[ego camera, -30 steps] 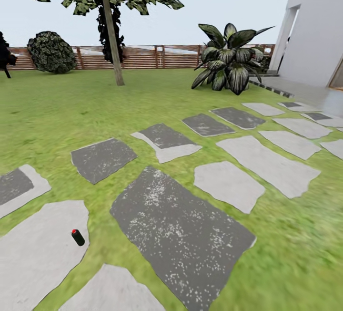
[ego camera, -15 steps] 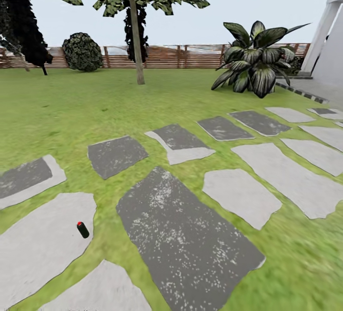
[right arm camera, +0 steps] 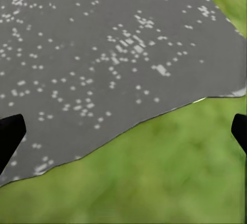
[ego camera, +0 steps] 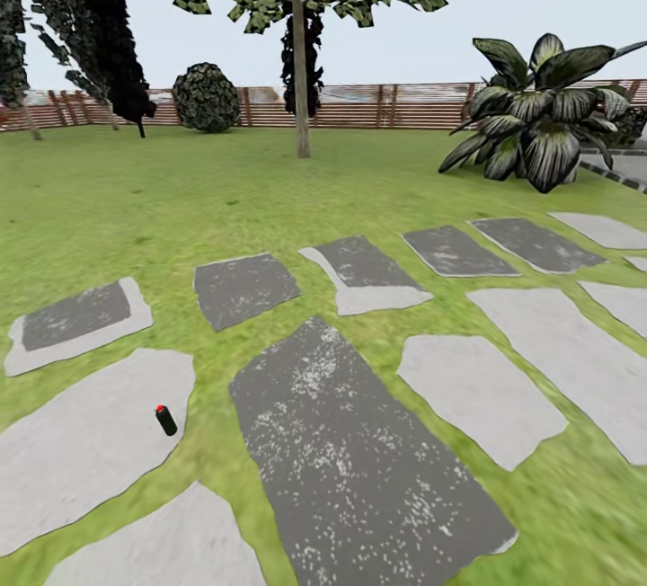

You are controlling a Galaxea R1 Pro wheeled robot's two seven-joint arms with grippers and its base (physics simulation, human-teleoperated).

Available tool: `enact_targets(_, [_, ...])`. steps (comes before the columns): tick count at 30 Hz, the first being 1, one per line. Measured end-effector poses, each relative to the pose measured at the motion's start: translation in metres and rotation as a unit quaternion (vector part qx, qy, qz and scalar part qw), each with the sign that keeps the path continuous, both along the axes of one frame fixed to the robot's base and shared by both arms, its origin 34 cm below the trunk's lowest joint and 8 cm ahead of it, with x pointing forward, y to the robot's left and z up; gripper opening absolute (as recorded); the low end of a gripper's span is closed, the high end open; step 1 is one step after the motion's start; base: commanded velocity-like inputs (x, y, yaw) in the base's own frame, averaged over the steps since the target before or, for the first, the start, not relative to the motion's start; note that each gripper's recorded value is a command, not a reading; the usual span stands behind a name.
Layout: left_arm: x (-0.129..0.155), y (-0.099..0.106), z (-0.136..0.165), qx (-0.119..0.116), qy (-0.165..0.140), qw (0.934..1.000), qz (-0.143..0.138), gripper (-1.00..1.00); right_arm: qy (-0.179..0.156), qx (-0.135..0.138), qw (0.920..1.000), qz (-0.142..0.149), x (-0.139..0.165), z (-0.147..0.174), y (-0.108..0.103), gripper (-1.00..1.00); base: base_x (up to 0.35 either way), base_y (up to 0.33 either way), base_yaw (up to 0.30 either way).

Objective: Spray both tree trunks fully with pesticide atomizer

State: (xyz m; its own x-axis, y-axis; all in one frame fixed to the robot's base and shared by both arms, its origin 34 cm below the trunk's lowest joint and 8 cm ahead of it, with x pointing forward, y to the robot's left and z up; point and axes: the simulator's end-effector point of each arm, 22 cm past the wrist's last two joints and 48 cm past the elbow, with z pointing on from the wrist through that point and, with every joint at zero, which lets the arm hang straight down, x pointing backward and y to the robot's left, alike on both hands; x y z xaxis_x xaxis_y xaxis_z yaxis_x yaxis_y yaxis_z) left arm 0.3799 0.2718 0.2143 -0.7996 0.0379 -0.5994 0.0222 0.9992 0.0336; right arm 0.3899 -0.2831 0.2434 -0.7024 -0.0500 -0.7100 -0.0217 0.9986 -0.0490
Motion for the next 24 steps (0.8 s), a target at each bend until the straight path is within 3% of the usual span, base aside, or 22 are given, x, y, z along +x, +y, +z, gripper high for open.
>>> enact_targets(24, [0.0000,0.0000,0.0000,0.000,0.000,1.0000,0.000,1.00,0.000,0.001,1.0000,0.000,-0.0001,-0.0001,0.0010,1.00,0.139,-0.272,0.278])
